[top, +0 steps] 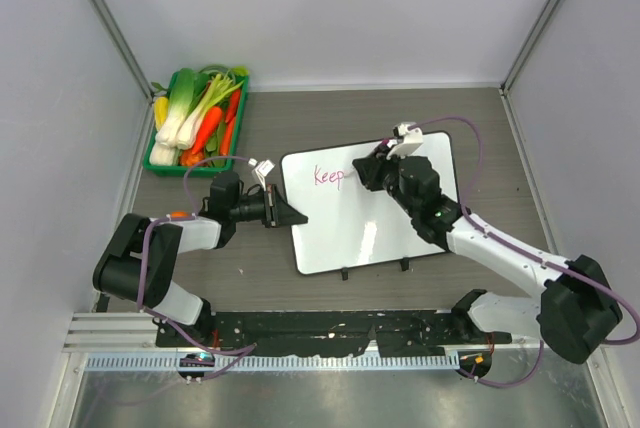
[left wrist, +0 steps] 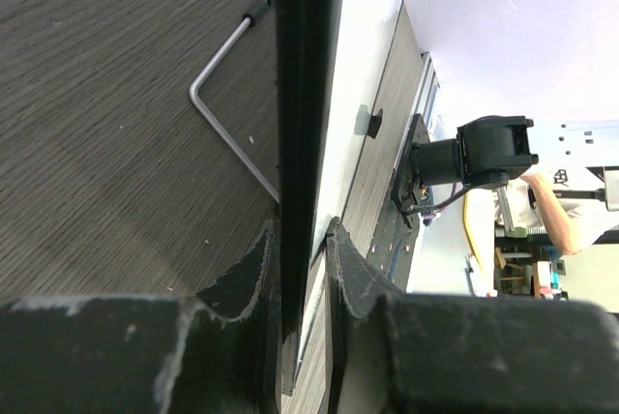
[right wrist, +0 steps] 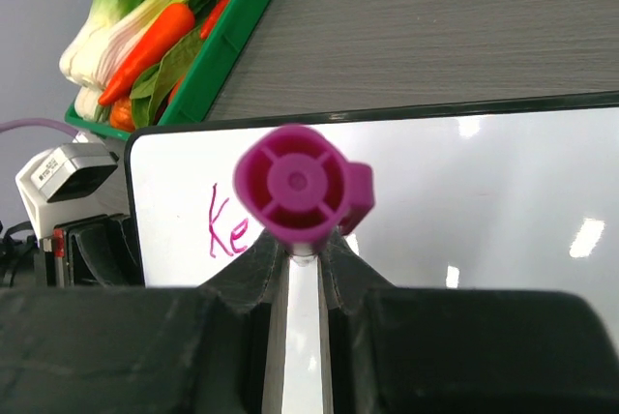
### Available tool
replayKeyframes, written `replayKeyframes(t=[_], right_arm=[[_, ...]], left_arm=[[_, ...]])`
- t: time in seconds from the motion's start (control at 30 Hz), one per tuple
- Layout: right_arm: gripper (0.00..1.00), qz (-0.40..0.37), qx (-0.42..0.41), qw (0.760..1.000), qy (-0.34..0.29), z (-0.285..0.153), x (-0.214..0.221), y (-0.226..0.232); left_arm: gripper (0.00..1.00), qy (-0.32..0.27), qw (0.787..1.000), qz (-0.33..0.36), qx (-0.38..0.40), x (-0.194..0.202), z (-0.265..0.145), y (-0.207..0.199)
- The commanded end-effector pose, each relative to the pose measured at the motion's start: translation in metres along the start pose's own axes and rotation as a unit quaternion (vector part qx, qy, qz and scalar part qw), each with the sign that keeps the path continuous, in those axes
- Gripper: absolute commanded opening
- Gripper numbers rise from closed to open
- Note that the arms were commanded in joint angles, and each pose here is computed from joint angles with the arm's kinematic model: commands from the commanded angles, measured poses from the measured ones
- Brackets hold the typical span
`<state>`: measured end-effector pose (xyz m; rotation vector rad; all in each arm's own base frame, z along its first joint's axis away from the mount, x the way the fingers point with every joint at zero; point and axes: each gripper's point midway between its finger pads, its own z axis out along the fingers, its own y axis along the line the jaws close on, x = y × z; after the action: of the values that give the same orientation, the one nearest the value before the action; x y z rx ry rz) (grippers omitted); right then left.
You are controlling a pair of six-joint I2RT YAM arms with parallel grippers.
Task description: Write a sentence on the whiteboard
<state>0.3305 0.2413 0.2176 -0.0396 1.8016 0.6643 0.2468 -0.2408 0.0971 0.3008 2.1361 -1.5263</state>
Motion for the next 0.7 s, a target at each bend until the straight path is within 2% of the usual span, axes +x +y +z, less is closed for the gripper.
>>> replayKeyframes(t=[0.0,0.3,0.67], right_arm=[[0.01,0.043,-0.04,0.996,-0.064,-0.023,-0.047,0.007],[0.01,0.045,-0.005,0.996,-0.077,-0.043,-0.065,-0.031],[0.01,0.026,-0.003,0.997,-0.068,-0.048,-0.063,-0.034]], left_arm=[[0.0,0.005,0.995,-0.004,-0.096,0.018,0.001,0.042],[0.0,0.006,0.995,-0.006,-0.097,0.019,0.0,0.043],[0.0,0.005,0.995,-0.003,-0.096,0.018,0.0,0.042]])
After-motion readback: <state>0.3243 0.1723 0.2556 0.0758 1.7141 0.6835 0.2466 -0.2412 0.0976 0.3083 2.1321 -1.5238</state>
